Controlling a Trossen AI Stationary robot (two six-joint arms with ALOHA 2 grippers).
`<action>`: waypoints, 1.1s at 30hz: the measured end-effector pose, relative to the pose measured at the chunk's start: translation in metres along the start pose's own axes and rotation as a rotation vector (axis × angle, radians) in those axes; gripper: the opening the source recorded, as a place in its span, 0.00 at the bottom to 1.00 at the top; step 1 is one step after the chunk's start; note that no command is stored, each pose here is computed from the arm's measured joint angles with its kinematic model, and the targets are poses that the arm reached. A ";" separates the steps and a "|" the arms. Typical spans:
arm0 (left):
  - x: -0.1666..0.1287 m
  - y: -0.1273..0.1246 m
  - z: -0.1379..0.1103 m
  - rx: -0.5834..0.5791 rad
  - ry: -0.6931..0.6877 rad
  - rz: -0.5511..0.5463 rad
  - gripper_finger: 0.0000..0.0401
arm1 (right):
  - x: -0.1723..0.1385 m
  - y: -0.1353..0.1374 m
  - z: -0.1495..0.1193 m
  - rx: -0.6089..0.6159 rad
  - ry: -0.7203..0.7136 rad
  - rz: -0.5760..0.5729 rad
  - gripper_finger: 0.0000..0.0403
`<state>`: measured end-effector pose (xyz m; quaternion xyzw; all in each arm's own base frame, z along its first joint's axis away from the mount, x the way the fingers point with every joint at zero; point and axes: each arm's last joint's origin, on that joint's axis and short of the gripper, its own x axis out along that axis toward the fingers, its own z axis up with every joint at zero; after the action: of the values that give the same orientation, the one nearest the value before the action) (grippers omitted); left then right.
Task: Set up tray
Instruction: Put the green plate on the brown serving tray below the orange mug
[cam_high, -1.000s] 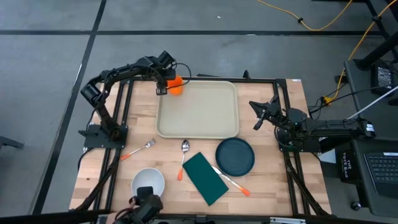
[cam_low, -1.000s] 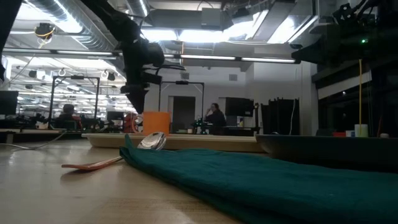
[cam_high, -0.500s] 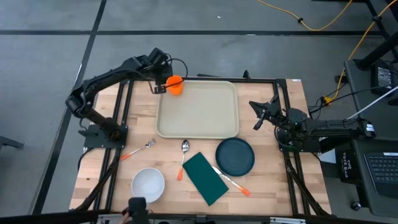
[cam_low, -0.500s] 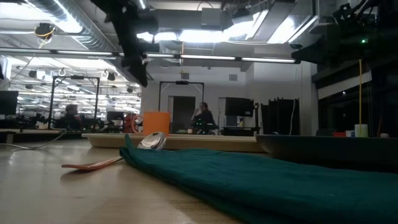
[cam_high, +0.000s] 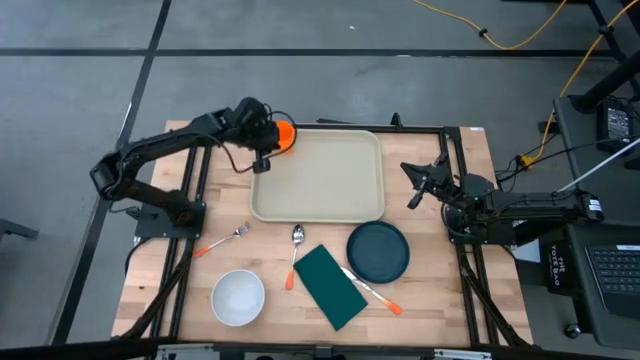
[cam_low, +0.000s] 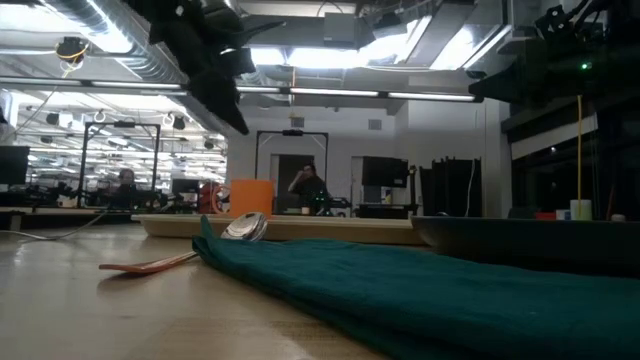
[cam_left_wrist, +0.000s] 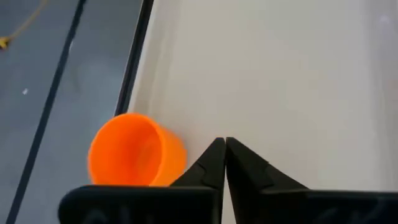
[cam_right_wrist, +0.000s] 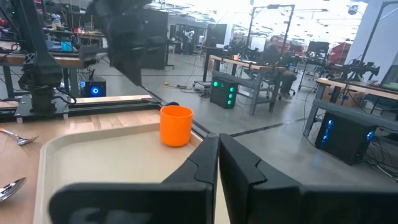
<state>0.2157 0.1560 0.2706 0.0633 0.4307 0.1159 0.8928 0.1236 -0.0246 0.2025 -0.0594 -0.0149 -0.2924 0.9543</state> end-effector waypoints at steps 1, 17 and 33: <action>0.002 -0.004 -0.003 0.002 -0.017 0.002 0.01 | 0.000 0.000 0.000 0.000 0.000 0.000 0.05; -0.018 -0.064 -0.050 -0.039 -0.372 0.043 0.00 | 0.000 0.000 -0.002 -0.006 0.016 0.003 0.05; -0.027 -0.098 -0.067 -0.030 -0.505 0.042 0.00 | 0.001 0.001 -0.003 0.015 0.029 0.013 0.05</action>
<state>0.1614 0.0551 0.2286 0.0860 0.1909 0.1214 0.9703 0.1252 -0.0244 0.1990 -0.0481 -0.0028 -0.2870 0.9567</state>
